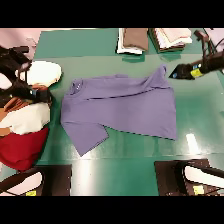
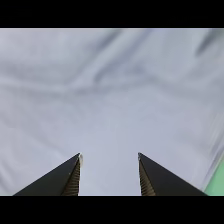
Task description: Fold the shirts.
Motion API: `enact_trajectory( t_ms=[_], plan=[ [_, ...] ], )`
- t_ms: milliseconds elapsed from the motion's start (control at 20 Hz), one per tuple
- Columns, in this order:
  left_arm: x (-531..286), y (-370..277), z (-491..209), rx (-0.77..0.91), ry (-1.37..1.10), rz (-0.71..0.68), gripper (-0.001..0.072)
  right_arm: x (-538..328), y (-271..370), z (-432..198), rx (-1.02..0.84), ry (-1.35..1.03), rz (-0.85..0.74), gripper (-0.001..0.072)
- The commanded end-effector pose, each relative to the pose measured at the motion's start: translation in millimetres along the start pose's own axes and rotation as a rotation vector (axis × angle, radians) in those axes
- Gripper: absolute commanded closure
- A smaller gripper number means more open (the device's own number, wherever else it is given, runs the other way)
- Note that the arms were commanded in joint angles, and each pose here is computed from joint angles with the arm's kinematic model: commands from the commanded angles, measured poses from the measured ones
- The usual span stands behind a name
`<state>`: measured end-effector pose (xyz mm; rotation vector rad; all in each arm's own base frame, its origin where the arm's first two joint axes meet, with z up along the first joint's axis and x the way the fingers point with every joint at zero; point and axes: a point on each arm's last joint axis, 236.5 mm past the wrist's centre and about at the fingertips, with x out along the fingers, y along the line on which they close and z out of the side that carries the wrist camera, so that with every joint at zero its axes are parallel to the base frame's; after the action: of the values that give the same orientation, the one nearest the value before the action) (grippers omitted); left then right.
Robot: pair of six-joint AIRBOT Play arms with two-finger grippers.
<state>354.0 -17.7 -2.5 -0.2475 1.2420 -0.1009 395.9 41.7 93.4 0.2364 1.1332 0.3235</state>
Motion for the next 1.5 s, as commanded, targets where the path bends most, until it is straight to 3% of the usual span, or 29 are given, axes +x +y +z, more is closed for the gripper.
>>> enact_trajectory(
  t_ms=[0,250,600,650,700,750,850,1050,1300,1400,1450],
  plan=[
    [28.9,5.4,-76.1,-0.097,0.150,-0.040,0.0210,7.5,17.2,-41.8,0.010,0.035,0.039,0.0301],
    [51.4,-22.0,-92.9,-0.170,0.126,-0.183,0.0210,12.7,38.7,-59.7,-0.036,0.051,0.060,0.0301],
    [56.7,-35.8,-86.1,-0.217,0.075,-0.253,0.0213,12.4,55.9,-47.8,-0.015,0.002,0.124,0.0302],
    [56.7,-36.4,-81.0,-0.228,0.056,-0.258,0.0262,12.1,57.6,-46.8,-0.011,-0.003,0.131,0.0302],
    [56.5,-37.2,-77.5,-0.238,0.042,-0.263,0.0403,12.1,59.2,-47.0,-0.009,-0.002,0.138,0.0302],
    [56.5,-37.3,-75.5,-0.243,0.035,-0.265,0.0414,11.9,58.6,-46.7,-0.007,-0.003,0.138,0.0302],
    [56.1,-37.5,-75.0,-0.213,0.029,-0.266,0.0684,11.5,56.9,-46.8,-0.004,-0.003,0.135,0.0302],
    [43.9,-46.8,-72.3,-0.142,0.054,-0.293,0.0686,9.6,29.4,-76.5,0.066,0.075,0.105,0.0302],
    [21.9,-55.4,-42.8,-0.084,-0.004,-0.311,0.0686,4.6,-72.6,-206.7,0.323,0.291,-0.138,0.0299],
    [13.1,-57.2,-32.0,-0.072,-0.044,-0.310,0.0686,9.6,-85.3,-243.3,0.464,0.330,-0.123,0.0229],
    [9.2,-58.2,-29.5,-0.066,-0.057,-0.310,0.0686,15.4,-87.3,-255.2,0.516,0.337,-0.101,0.0229]
  ],
)
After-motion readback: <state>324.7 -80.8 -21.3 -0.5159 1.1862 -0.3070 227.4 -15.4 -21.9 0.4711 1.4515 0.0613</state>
